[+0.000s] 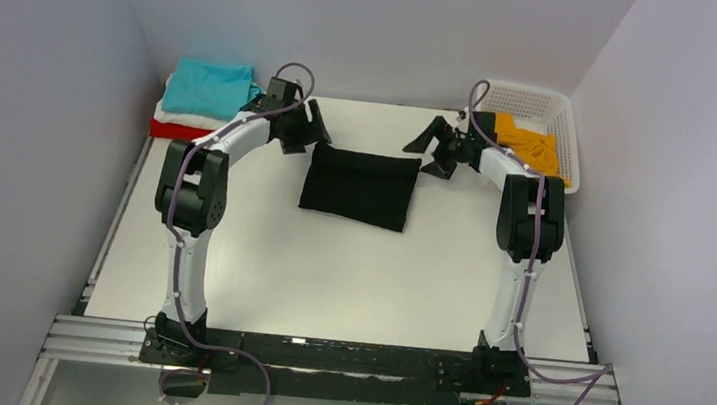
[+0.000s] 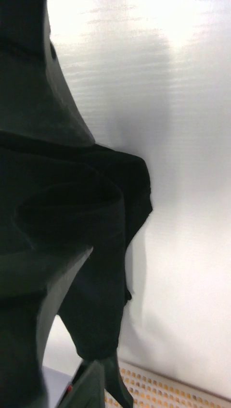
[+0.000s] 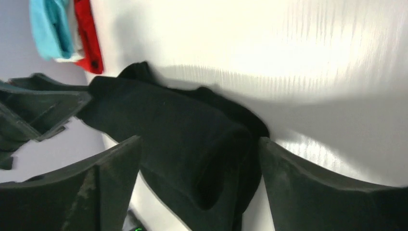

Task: Fold and stack the t-shirts
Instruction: Fold the long partially folded tshirt into a neat square, then smooth out wrinkles on the folded tshirt, then put the neatly folded tshirt into the corner of the board with the left arm

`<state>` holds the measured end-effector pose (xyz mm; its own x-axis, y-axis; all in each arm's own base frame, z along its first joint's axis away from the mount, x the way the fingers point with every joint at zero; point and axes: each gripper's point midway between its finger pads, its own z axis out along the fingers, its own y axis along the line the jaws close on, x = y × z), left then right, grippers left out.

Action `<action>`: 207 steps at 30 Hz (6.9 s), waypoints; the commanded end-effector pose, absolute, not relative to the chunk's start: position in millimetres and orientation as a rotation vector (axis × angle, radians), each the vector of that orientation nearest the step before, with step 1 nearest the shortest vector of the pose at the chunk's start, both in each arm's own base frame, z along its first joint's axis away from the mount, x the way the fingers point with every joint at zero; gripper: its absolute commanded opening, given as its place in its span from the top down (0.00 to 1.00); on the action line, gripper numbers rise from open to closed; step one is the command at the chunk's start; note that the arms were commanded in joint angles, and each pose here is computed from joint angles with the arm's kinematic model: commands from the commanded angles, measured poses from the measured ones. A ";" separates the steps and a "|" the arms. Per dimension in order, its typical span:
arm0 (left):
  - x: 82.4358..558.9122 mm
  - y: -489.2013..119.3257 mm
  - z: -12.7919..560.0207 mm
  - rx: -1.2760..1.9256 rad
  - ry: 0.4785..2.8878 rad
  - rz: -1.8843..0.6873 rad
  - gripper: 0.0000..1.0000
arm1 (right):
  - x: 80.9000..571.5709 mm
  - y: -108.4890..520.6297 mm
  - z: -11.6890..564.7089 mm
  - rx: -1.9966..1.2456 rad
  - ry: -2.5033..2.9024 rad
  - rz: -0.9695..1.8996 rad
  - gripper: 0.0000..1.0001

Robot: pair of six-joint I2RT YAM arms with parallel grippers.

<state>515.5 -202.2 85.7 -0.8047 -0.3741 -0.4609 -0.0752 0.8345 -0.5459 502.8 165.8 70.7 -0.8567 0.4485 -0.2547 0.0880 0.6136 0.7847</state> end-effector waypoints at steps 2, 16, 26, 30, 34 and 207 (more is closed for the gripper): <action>539.0 -187.4 165.0 -0.327 2.251 -0.664 0.01 | 526.7 151.6 122.5 0.283 2.333 0.910 0.00; 433.9 -234.4 184.8 -0.032 2.244 -0.962 0.01 | 416.2 249.0 134.1 -0.071 2.311 1.076 0.00; 441.9 -213.3 182.9 -0.035 2.284 -0.789 0.00 | 534.3 248.0 101.2 0.023 2.305 1.002 0.00; 449.0 -216.6 190.4 0.039 2.254 -0.790 0.01 | 565.3 238.4 121.0 0.052 2.246 1.030 0.00; 461.4 -231.0 198.6 0.149 2.224 -0.848 0.01 | 550.5 234.3 141.6 0.031 2.201 1.044 0.00; 661.1 132.1 297.5 0.107 1.741 0.678 0.98 | 348.0 26.2 137.9 0.329 2.021 0.054 0.00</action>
